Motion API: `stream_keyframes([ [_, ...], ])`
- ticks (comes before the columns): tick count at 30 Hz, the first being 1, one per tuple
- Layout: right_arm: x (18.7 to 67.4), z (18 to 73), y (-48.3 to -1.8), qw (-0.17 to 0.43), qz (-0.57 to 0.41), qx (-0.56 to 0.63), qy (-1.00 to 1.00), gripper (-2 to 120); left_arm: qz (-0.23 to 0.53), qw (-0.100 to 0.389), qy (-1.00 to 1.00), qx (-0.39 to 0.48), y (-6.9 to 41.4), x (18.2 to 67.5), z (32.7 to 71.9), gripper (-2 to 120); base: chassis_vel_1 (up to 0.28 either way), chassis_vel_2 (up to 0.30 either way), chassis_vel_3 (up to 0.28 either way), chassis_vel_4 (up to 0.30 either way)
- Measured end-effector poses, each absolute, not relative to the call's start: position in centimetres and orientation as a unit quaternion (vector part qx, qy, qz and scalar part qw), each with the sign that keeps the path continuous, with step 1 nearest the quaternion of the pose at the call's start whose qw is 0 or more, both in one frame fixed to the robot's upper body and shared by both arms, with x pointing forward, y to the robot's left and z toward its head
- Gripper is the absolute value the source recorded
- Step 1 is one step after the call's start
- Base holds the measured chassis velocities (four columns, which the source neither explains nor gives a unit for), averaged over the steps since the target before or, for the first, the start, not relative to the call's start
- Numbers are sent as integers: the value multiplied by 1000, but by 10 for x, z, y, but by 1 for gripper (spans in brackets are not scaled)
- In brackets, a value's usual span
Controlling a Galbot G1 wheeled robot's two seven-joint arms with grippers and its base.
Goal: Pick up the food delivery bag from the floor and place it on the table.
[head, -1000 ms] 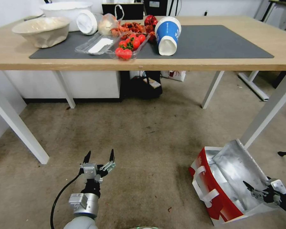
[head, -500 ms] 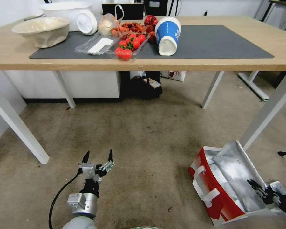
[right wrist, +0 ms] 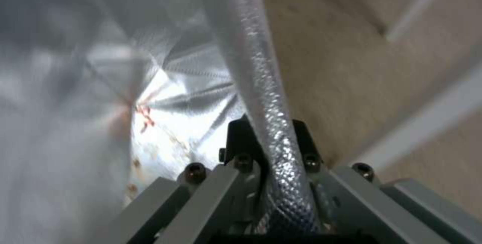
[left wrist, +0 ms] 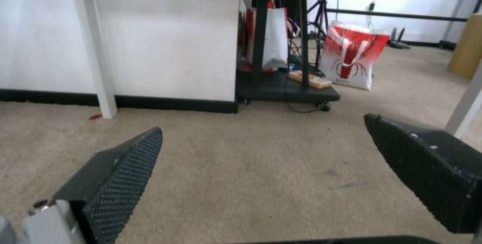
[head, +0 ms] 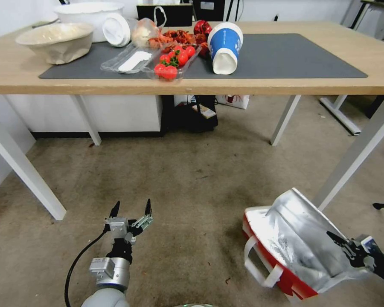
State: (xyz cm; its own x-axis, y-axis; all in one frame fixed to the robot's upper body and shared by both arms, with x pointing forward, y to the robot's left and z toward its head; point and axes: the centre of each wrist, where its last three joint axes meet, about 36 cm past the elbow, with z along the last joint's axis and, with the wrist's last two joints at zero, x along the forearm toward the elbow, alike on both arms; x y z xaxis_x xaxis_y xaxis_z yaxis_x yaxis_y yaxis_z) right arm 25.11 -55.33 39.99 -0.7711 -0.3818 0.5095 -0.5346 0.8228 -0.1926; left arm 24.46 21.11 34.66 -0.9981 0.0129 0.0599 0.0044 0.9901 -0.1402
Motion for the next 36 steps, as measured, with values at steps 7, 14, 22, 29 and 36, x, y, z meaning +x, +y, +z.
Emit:
stream_keyframes([
  [7, 278, 436, -582, 214, 161, 346, -899, 0, 72, 31, -997, -4, 210, 244, 347, 100, 0, 0, 0, 0],
  [14, 305, 485, -618, 221, 153, 441, -856, 0, 73, 31, -997, -2, 209, 243, 350, 100, 0, 0, 0, 0],
  [22, 329, 519, -635, 246, 119, 524, -807, 0, 76, 26, -997, 4, 212, 243, 352, 100, 0, 0, 0, 0],
  [29, 339, 524, -635, 258, 96, 554, -786, 0, 71, 22, -997, 12, 212, 243, 360, 100, 0, 0, 0, 0],
  [36, 343, 518, -629, 265, 71, 565, -779, 0, 68, 27, -997, 19, 213, 243, 365, 100, 0, 0, 0, 0],
])
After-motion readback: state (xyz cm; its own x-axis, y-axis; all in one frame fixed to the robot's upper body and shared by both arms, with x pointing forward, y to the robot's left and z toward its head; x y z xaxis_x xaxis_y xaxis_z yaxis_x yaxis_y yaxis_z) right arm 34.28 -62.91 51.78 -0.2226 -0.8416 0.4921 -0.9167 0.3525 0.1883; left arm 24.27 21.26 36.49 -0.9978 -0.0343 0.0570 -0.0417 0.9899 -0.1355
